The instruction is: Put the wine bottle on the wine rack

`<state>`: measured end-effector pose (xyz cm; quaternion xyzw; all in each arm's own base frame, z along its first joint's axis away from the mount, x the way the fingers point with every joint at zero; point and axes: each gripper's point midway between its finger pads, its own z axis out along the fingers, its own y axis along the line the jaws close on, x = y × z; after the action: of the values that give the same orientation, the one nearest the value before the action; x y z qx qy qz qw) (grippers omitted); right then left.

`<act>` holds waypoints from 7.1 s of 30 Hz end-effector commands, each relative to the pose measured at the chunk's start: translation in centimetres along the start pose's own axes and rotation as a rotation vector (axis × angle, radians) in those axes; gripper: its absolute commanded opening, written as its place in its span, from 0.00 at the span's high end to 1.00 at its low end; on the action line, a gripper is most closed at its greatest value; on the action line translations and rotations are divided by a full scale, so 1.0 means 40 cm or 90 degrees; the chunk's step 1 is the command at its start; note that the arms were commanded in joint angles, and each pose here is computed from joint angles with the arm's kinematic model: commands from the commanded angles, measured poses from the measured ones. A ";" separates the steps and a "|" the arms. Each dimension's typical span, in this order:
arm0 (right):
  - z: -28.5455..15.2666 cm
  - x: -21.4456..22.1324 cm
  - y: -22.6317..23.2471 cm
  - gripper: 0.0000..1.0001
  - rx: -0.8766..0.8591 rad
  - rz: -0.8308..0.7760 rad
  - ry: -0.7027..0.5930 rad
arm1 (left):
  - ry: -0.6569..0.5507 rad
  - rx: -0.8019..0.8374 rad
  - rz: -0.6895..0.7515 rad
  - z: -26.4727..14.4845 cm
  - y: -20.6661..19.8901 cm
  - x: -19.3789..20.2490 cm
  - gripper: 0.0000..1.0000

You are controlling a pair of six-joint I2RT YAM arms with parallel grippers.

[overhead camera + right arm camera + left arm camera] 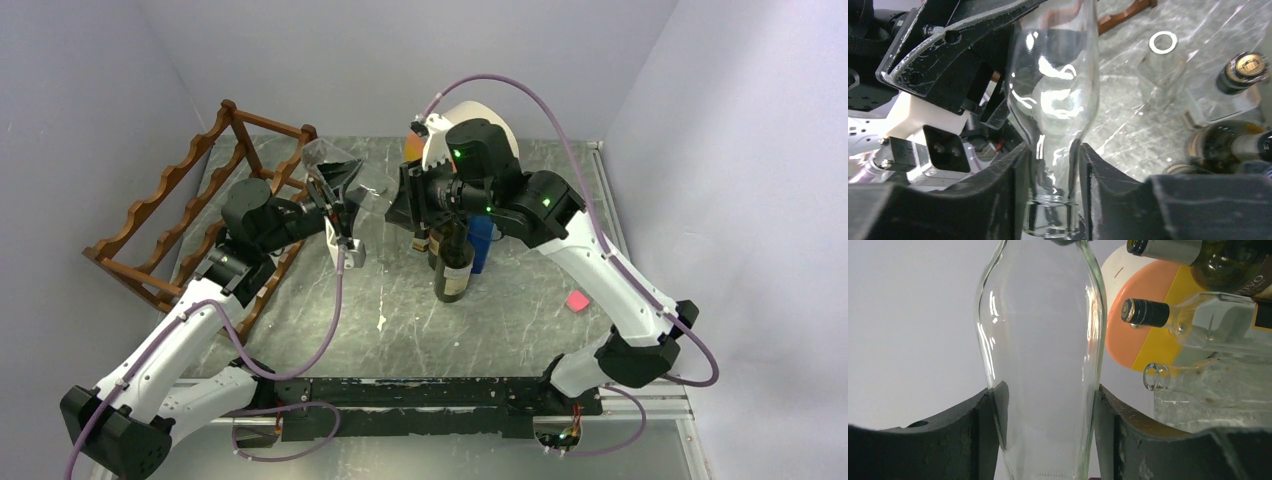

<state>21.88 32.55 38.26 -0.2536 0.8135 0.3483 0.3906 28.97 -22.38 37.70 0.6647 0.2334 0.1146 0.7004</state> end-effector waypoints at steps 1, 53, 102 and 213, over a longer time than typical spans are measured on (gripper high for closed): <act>0.011 0.029 0.007 0.62 -0.022 -0.022 0.053 | -0.008 -0.041 0.059 -0.009 0.070 -0.025 0.93; -0.001 0.012 0.075 1.00 -0.206 0.115 -0.127 | 0.037 0.255 -0.296 -0.095 -0.164 -0.072 0.39; 0.102 0.118 -0.026 0.54 -0.113 0.211 -0.005 | 0.070 0.267 -0.243 -0.093 -0.124 -0.041 0.93; 0.681 0.218 0.412 1.00 -0.400 0.323 -0.189 | 0.217 -0.314 -1.034 -0.414 0.207 -0.187 0.01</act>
<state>17.76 61.46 18.84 -0.1081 0.7085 0.6488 0.2557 15.56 -10.74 48.10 0.0915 0.6906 -0.2890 0.6567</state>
